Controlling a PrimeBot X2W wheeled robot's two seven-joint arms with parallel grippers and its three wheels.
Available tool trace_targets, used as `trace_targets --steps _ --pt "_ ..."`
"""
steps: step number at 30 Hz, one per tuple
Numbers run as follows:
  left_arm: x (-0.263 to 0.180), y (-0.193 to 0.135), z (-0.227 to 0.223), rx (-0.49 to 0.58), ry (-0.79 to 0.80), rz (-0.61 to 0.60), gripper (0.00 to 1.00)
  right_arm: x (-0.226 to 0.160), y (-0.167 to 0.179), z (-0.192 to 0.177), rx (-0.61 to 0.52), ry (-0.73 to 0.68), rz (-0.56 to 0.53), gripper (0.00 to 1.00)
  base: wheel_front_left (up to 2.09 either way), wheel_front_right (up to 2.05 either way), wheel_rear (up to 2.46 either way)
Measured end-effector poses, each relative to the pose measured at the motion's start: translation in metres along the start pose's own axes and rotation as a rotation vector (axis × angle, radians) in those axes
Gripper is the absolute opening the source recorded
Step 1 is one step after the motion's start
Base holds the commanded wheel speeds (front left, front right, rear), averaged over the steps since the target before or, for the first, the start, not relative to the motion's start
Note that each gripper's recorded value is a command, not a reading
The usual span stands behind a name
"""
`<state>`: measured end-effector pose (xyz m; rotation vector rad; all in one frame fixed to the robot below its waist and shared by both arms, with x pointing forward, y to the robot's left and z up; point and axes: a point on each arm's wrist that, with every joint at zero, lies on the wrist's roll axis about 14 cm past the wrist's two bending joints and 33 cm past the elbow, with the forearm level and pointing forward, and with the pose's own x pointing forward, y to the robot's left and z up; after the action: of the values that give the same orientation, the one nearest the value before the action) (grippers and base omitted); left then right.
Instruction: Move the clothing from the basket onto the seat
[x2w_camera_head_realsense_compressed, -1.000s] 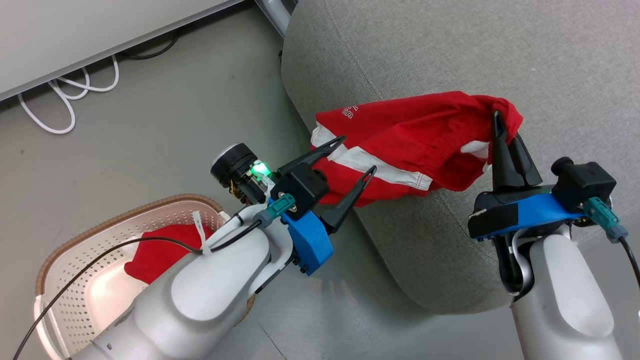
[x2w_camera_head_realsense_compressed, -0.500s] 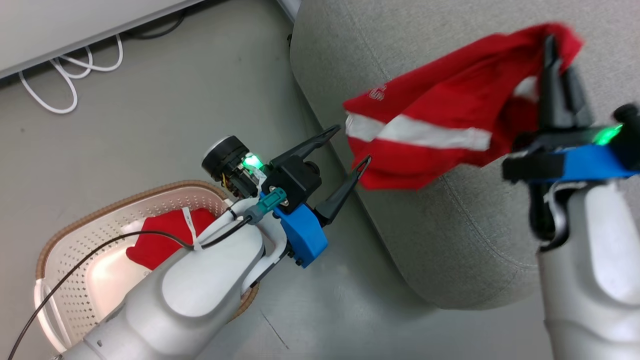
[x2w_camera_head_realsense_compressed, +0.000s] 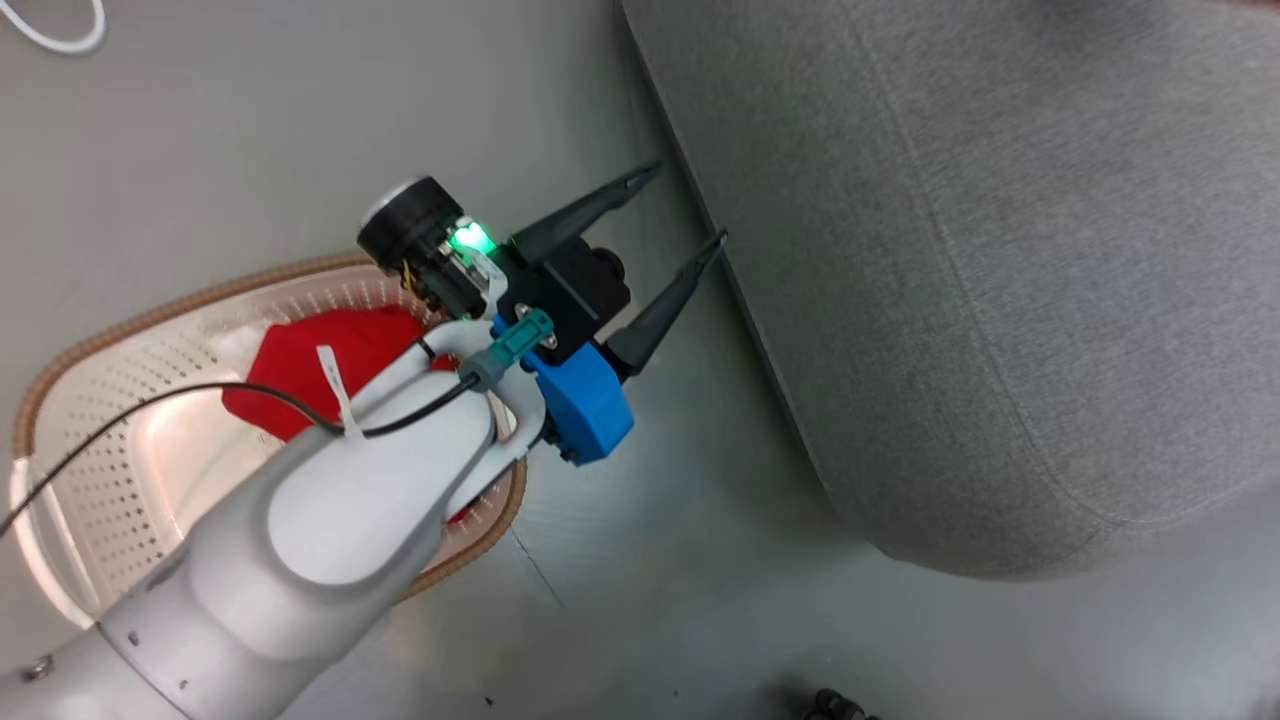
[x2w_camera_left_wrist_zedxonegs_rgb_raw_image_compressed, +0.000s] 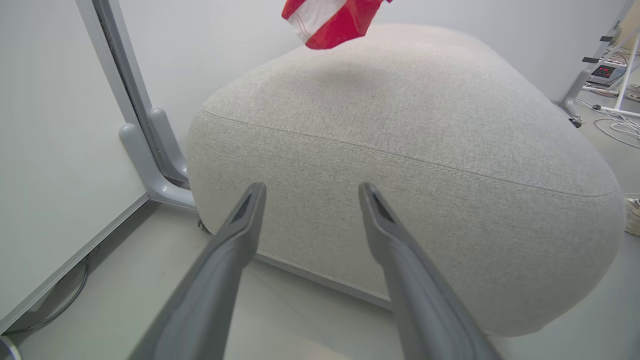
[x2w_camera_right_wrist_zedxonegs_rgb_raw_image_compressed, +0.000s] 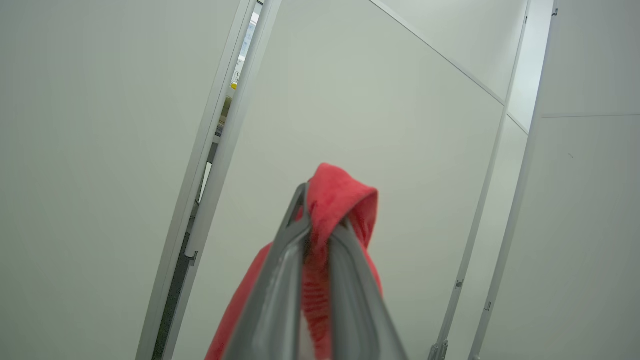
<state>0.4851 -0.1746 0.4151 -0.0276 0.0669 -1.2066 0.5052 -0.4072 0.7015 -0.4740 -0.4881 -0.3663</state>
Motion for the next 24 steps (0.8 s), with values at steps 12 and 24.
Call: trace_targets --steps 12,24 --pt "0.007 0.024 -0.055 -0.053 0.032 -0.009 1.00 0.020 -0.028 -0.073 -0.157 0.142 -0.058 0.00 0.00 0.00 0.00" --pt "0.001 0.031 -0.081 -0.084 0.061 0.001 1.00 -0.040 0.002 -0.177 -0.114 0.423 -0.057 0.00 0.00 0.00 0.00"
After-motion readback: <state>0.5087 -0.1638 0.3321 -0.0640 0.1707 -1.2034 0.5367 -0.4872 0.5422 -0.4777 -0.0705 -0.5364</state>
